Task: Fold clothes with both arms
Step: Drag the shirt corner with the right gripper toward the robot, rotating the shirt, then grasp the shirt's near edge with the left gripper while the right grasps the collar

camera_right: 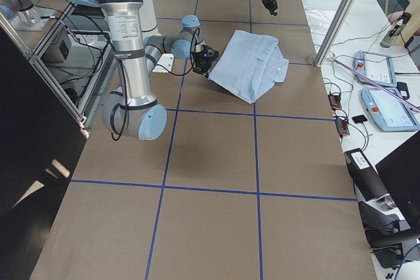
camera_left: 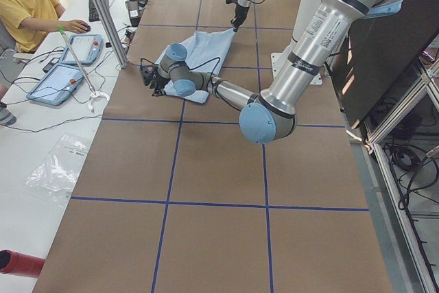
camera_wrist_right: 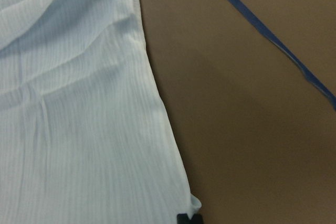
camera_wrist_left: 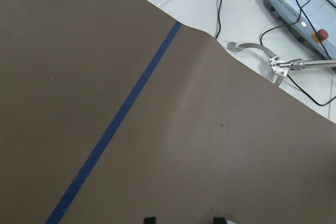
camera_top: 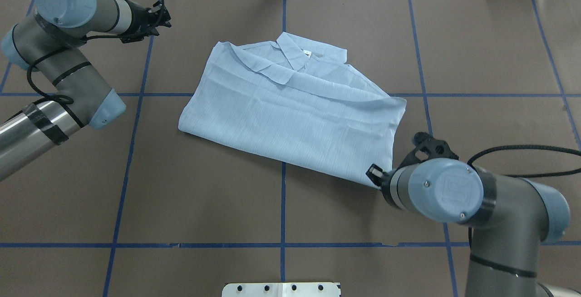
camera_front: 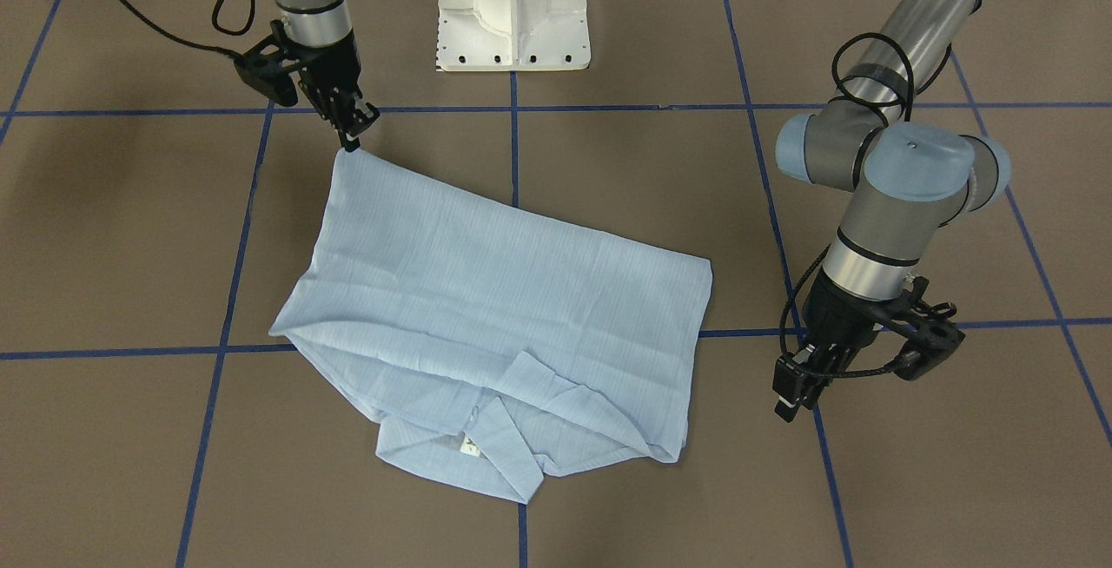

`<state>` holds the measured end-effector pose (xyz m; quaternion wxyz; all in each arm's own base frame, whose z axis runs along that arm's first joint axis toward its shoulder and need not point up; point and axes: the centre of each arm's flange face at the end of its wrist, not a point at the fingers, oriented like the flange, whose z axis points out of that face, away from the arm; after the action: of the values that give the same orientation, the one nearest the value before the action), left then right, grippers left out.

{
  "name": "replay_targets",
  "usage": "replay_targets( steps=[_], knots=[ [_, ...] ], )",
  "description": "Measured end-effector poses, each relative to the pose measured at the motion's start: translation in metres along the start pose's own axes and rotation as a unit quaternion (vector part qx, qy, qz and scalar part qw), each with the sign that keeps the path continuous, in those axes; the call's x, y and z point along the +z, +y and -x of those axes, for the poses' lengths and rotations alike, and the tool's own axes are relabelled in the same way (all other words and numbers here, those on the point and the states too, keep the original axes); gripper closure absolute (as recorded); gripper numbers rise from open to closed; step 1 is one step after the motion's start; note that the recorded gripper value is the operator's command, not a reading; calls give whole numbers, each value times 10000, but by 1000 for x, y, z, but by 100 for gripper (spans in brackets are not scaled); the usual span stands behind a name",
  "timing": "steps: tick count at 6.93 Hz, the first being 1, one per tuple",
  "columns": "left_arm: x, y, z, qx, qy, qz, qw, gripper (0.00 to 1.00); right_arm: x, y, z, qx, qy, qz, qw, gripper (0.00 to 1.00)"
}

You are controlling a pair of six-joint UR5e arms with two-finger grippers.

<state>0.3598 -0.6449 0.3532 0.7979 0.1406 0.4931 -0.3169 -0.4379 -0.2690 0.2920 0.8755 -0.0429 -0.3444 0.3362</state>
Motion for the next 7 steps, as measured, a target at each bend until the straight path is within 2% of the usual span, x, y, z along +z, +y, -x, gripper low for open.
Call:
replay_targets(
  steps=[1, 2, 3, 4, 5, 6, 7],
  knots=[
    [-14, 20, -4, 27, 150, 150, 9998, 53, -14, 39, -27, -279, 623, 307, 9972, 100],
    [-34, 50, -5, 51, 318, 450, 9985, 53, -25, 72, -51, -484, 1165, 782, 9889, 98],
    [-62, 80, -8, 24, 486, 857, 9951, 53, -30, 104, -71, -671, 1616, 1295, 9760, 1],
    [-88, 108, -12, -36, 568, 1220, 9909, 52, -33, 127, -85, -829, 1849, 1554, 9668, 0],
    [-110, 132, -14, -77, 529, 1455, 9879, 52, -35, 129, -86, -836, 1890, 1630, 9647, 0],
    [-127, 150, -12, -126, 406, 1601, 9862, 51, -45, 113, -72, -676, 1707, 1622, 9695, 0],
    [-137, 167, -9, -248, 273, 1719, 9844, 50, -63, 87, -47, -423, 1340, 1597, 9771, 0]
  ],
)
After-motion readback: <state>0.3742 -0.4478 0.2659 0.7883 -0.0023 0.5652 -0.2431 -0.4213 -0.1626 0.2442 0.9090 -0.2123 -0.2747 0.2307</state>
